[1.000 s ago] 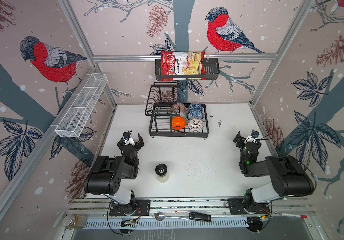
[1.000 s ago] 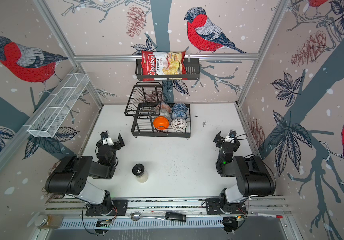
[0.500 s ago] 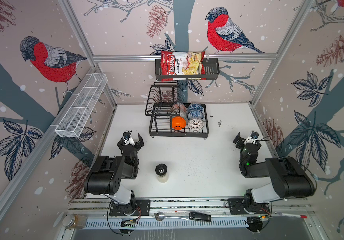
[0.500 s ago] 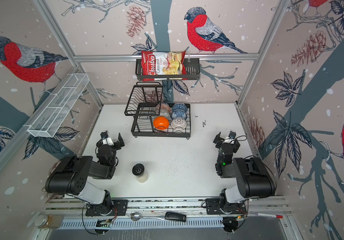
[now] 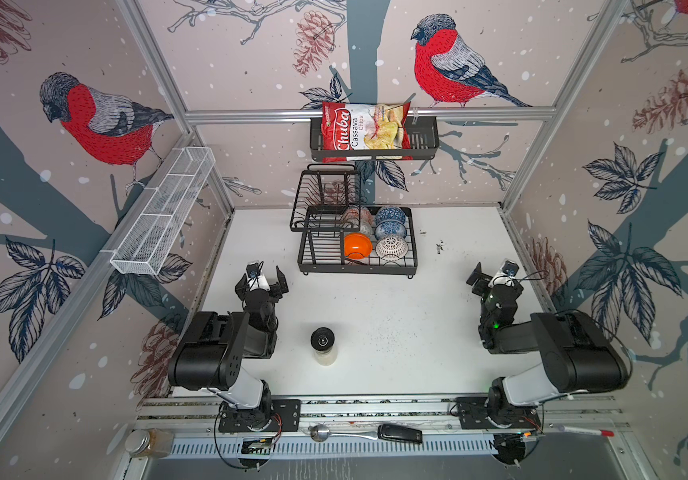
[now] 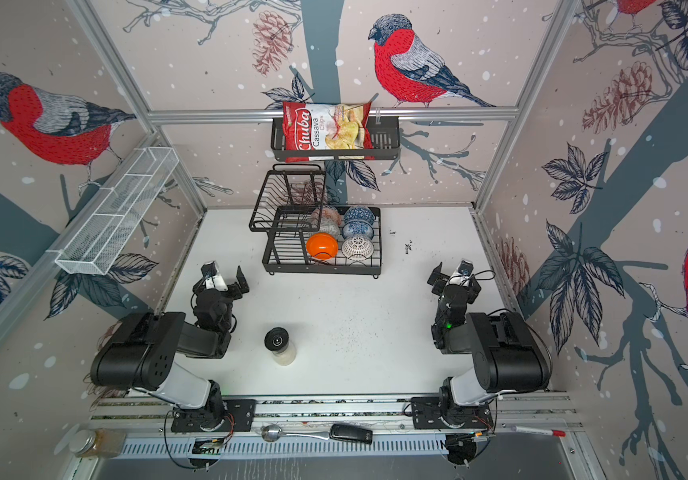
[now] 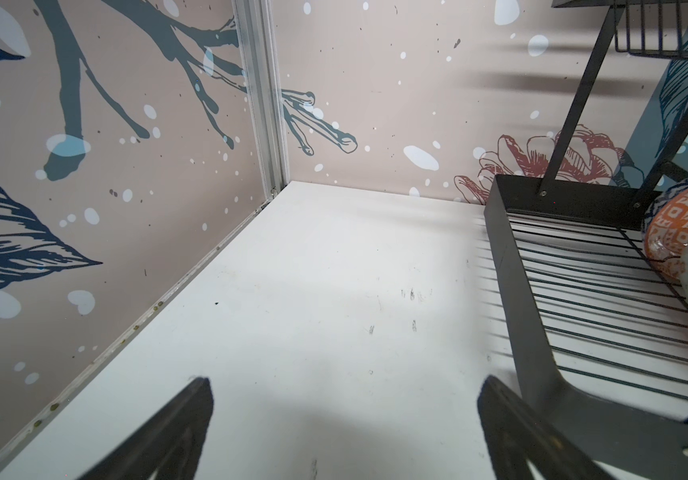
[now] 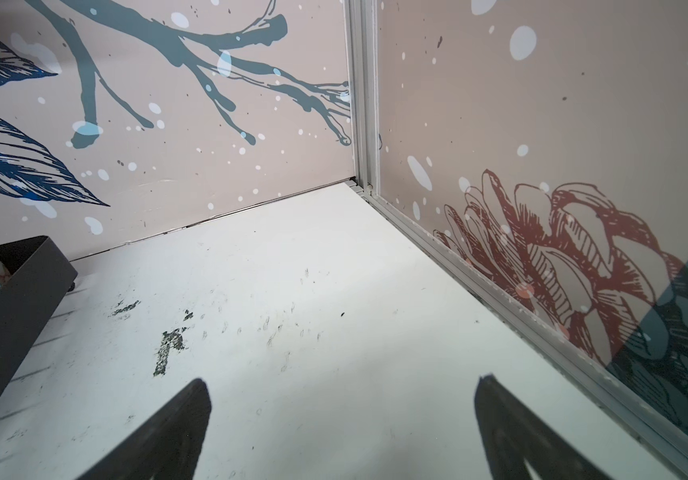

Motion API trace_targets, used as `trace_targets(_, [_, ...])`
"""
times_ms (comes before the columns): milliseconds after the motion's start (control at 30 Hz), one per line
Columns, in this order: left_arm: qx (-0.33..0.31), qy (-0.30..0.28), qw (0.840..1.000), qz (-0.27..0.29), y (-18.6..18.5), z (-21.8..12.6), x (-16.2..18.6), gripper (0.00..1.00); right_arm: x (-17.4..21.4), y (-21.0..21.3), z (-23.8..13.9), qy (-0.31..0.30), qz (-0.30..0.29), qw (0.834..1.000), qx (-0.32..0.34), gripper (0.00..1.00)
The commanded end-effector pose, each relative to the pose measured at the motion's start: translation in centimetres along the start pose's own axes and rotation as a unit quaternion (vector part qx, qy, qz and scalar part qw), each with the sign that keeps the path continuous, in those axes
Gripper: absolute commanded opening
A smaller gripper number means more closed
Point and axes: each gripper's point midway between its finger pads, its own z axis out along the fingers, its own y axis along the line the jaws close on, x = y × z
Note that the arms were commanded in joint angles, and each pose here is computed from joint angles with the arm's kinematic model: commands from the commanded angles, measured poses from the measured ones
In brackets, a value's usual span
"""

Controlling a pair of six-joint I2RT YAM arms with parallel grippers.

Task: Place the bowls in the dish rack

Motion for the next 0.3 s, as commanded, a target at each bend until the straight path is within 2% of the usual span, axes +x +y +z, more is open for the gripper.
trace_targets(0, [0.005,-0.022,1.0,-0.003,-0.16,-0.02,-1.07,0.99,-0.43,0.01,0.05,-0.006,0.008,1.0,0.002,1.0])
trace_targets(267, [0.005,-0.022,1.0,-0.003,-0.16,-0.03,-1.1,0.99,-0.42,-0.03,0.09,-0.006,0.008,1.0,0.002,1.0])
